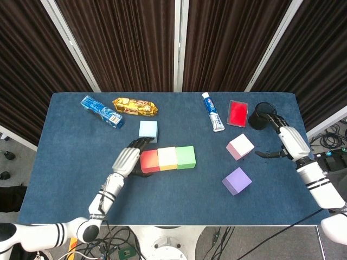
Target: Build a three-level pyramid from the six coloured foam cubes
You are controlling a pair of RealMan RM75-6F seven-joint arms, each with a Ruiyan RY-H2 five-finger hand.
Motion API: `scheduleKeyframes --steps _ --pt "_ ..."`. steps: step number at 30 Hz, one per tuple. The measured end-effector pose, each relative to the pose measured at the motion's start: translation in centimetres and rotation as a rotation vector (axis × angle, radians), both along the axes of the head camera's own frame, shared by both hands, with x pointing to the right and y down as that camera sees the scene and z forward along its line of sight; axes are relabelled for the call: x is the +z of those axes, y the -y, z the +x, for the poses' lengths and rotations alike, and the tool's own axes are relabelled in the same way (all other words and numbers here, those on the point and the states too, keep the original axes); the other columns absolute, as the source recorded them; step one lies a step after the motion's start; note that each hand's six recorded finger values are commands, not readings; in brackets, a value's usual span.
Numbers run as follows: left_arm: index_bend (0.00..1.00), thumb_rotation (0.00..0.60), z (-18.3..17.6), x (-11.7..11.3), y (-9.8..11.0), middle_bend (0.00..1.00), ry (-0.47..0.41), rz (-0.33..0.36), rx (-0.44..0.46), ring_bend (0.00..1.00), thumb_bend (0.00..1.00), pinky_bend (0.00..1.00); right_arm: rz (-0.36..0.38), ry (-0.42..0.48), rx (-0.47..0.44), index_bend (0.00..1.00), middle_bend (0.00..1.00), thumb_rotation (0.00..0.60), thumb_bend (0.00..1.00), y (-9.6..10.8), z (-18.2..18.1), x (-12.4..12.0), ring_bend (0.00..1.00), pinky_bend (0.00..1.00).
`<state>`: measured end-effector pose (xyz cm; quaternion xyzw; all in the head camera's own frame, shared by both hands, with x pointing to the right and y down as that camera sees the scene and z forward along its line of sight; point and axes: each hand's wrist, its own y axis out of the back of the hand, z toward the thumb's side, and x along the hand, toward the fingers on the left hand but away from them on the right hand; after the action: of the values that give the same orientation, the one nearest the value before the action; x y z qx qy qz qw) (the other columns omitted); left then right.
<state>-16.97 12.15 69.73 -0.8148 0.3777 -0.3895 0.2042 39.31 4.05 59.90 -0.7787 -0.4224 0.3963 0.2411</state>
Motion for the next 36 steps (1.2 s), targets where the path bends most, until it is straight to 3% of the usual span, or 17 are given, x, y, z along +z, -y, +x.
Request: scheduleKeyframes --steps 8,16,25,28,36 --pt "0.07 0.600 -3.6 -4.1 -0.3 0.06 0.018 0.000 -0.049 0.01 0.06 0.11 -0.008 -0.013 -0.022 0.00 0.16 0.600 0.03 0.2 -1.0 -0.3 0.00 0.00" --pt "0.07 0.600 -12.3 -7.2 0.1 0.06 0.180 0.047 -0.180 0.01 0.07 0.11 -0.032 -0.074 -0.096 0.00 0.19 0.600 0.04 -0.2 -2.7 0.4 0.00 0.00" --pt "0.07 0.600 -20.7 -6.4 3.2 0.09 0.299 0.109 -0.297 0.01 0.09 0.14 -0.080 -0.134 -0.229 0.00 0.21 0.600 0.04 -1.2 -7.8 2.6 0.00 0.00" --pt "0.08 0.600 -23.0 -6.1 4.1 0.09 0.301 0.124 -0.337 0.01 0.09 0.14 -0.098 -0.137 -0.260 0.00 0.21 0.600 0.04 -1.6 -9.6 3.8 0.00 0.00" --pt "0.07 0.600 -25.3 -6.0 2.8 0.09 0.292 0.159 -0.364 0.01 0.09 0.13 -0.099 -0.139 -0.346 0.00 0.19 0.600 0.05 -1.8 -14.8 6.6 0.00 0.00"
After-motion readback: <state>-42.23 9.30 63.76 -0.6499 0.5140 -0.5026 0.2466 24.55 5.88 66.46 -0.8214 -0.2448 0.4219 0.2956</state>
